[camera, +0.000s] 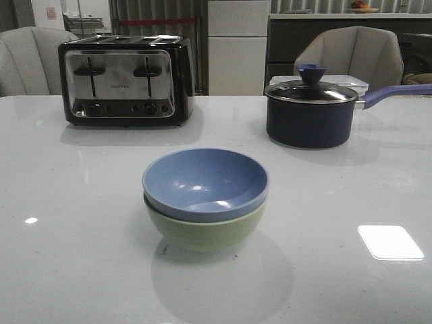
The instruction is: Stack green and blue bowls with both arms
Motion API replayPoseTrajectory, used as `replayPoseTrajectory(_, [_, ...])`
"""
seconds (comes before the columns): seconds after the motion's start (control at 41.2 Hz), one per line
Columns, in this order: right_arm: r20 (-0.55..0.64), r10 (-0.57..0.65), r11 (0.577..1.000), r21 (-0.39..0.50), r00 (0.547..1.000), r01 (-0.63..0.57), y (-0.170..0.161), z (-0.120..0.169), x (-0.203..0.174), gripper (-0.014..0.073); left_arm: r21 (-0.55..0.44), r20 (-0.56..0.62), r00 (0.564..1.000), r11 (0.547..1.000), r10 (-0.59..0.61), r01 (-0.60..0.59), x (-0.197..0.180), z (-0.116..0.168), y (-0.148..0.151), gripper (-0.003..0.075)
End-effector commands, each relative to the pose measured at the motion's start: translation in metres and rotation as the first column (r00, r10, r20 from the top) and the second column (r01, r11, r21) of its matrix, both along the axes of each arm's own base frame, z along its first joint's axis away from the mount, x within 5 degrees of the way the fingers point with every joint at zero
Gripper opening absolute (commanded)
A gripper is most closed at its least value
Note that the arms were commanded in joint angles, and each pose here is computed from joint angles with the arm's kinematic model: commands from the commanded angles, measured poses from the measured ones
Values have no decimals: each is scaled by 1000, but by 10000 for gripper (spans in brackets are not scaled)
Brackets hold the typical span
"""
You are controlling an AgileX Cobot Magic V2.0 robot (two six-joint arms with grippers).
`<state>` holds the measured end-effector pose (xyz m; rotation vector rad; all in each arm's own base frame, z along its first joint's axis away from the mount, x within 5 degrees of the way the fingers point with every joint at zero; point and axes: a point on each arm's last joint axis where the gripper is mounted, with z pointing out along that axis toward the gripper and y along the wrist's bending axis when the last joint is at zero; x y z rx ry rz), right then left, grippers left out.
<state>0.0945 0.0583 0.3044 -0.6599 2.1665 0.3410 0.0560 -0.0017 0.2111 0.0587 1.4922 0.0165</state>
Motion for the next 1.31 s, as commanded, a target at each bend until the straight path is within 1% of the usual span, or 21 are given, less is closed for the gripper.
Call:
replayPoseTrajectory(0.0, [86,-18,999,41,996,14,0,14,4,53,-19,107,994,1000,6,-4,-3,8,1,93])
replayPoseTrajectory(0.243, [100,-22,999,48,995,17,-1,13,1,53,-19,107,994,1000,6,-4,-3,8,1,93])
replayPoseTrajectory(0.315, [138,-73,996,66,988,64,-9,9,-4,53,-19,107,994,1000,6,-4,-3,8,1,93])
replayPoseTrajectory(0.364, [196,-146,988,80,970,132,-19,3,-7,53,-19,107,994,1000,6,-4,-3,8,1,93])
replayPoseTrajectory(0.461, [324,-287,956,148,901,251,-34,-10,-16,53,-19,107,994,1000,6,-4,-3,8,1,93])
replayPoseTrajectory(0.509, [379,-352,935,182,856,305,-40,-23,-22,53,-19,107,994,1000,6,-4,-3,8,1,93])
replayPoseTrajectory(0.534, [418,-385,922,205,823,327,-43,-26,-25,53,-19,107,994,1000,6,-4,-3,8,1,93])
replayPoseTrajectory(0.582, [464,-430,903,234,775,361,-48,-38,-30,53,-19,107,994,1000,6,-4,-3,8,1,93])
replayPoseTrajectory(0.655, [522,-478,878,273,707,392,-52,-56,-35,53,-19,107,994,1000,6,-4,-3,8,1,93])
replayPoseTrajectory(0.679, [530,-487,873,279,695,400,-53,-63,-36,53,-19,107,994,1000,6,-4,-3,8,1,93])
replayPoseTrajectory(0.703, [550,-497,867,293,671,403,-54,-66,-38,53,-19,107,994,1000,6,-4,-3,8,1,93])
replayPoseTrajectory(0.752, [574,-511,859,310,640,408,-56,-75,-40,53,-19,107,994,1000,6,-4,-3,8,1,93])
replayPoseTrajectory(0.849, [606,-532,845,335,591,416,-58,-93,-41,53,-19,107,994,1000,6,-4,-3,8,1,93])
replayPoseTrajectory(0.922, [601,-534,844,331,595,423,-58,-99,-39,53,-19,107,994,1000,6,-4,-3,8,1,93])
replayPoseTrajectory(1.285, [604,-534,843,333,592,422,-58,-98,-40,53,-19,107,994,1000,6,-4,-3,8,1,93])
